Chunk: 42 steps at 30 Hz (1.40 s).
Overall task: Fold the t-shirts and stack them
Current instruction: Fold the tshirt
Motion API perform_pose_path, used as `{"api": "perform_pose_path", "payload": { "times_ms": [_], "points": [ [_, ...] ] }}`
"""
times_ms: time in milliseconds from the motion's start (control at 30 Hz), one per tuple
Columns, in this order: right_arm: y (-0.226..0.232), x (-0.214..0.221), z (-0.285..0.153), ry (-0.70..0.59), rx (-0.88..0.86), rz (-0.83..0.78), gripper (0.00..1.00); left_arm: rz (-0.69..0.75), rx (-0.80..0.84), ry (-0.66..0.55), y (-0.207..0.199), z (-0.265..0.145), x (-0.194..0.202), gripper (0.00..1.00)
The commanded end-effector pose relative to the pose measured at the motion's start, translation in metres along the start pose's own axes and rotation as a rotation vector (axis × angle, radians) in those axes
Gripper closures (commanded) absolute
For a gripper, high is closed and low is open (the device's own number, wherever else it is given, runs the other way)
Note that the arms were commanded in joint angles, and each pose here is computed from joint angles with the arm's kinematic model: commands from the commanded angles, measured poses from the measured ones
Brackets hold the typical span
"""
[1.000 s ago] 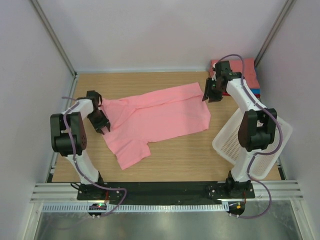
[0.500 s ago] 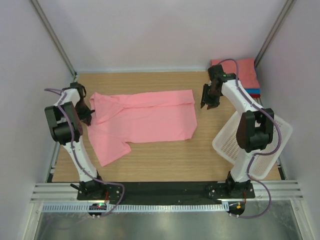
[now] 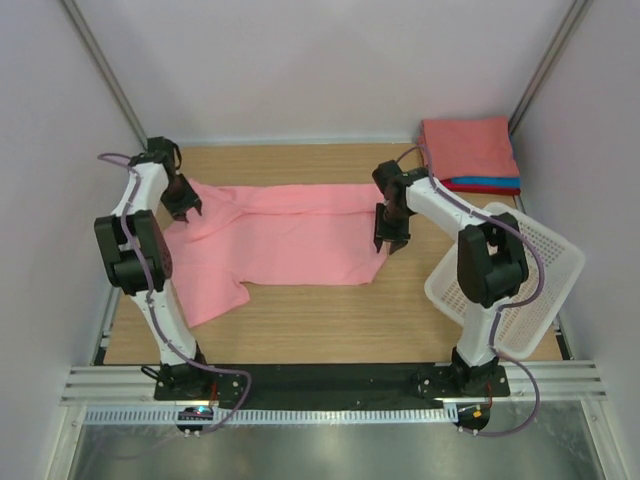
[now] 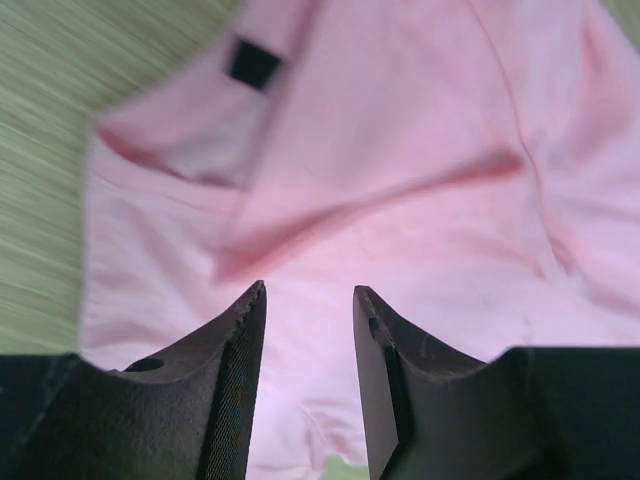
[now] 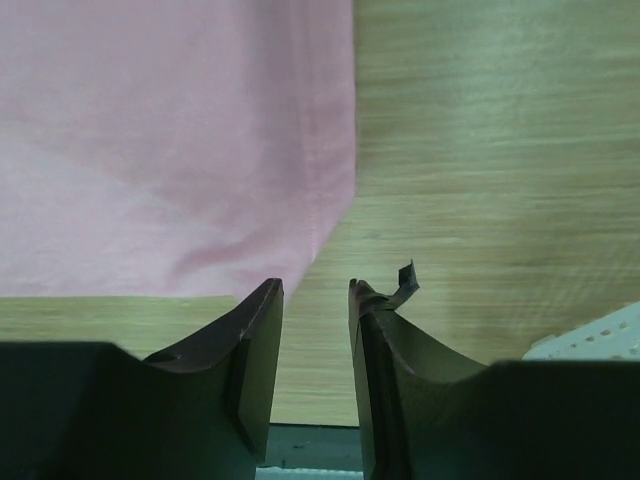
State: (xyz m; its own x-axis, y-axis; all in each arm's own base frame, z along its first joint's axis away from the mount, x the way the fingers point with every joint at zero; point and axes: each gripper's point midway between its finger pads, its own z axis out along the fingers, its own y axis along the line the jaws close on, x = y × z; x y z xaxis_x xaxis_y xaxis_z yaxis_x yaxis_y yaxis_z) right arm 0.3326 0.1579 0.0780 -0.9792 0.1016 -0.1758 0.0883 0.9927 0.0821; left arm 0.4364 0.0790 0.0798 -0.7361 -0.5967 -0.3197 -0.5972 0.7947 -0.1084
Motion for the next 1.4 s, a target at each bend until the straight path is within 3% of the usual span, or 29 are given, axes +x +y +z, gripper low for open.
{"api": "perform_pose_path", "payload": {
  "times_ms": [0, 167, 233, 467, 600, 800, 900, 1100, 1167, 1367],
  "points": [
    [0.008, 0.019, 0.001, 0.033, -0.056, 0.119, 0.58, 0.035, 0.173, 0.056, -0.052, -0.020, 0.040, 0.59],
    [0.013, 0.038, 0.017, 0.041, -0.114, 0.231, 0.51, 0.036, 0.154, 0.101, -0.047, -0.013, 0.076, 0.57],
    [0.016, 0.039, 0.025, 0.031, -0.138, 0.292, 0.46, 0.038, 0.140, 0.103, -0.044, -0.012, 0.076, 0.57],
    [0.041, 0.009, 0.043, -0.049, -0.240, 0.412, 0.44, 0.073, 0.049, 0.094, -0.028, -0.005, 0.071, 0.56],
    [0.058, -0.024, 0.027, -0.157, -0.323, 0.428, 0.45, 0.078, -0.004, 0.109, -0.014, 0.007, 0.079, 0.56],
    [0.075, -0.072, -0.055, -0.411, -0.461, 0.333, 0.44, 0.081, -0.046, 0.170, 0.000, 0.028, 0.098, 0.57],
    [0.088, -0.073, -0.055, -0.394, -0.517, 0.267, 0.45, 0.084, -0.043, 0.169, -0.001, 0.029, 0.096, 0.56],
    [0.038, -0.028, -0.028, -0.206, -0.205, 0.306, 0.55, 0.092, -0.041, 0.159, -0.004, 0.027, 0.089, 0.57],
    [0.032, -0.017, -0.029, -0.180, -0.172, 0.322, 0.56, 0.090, -0.034, 0.163, -0.005, 0.026, 0.089, 0.57],
    [0.042, 0.007, -0.014, -0.135, -0.182, 0.420, 0.56, 0.079, -0.013, 0.168, -0.010, 0.027, 0.089, 0.57]
  ]
}}
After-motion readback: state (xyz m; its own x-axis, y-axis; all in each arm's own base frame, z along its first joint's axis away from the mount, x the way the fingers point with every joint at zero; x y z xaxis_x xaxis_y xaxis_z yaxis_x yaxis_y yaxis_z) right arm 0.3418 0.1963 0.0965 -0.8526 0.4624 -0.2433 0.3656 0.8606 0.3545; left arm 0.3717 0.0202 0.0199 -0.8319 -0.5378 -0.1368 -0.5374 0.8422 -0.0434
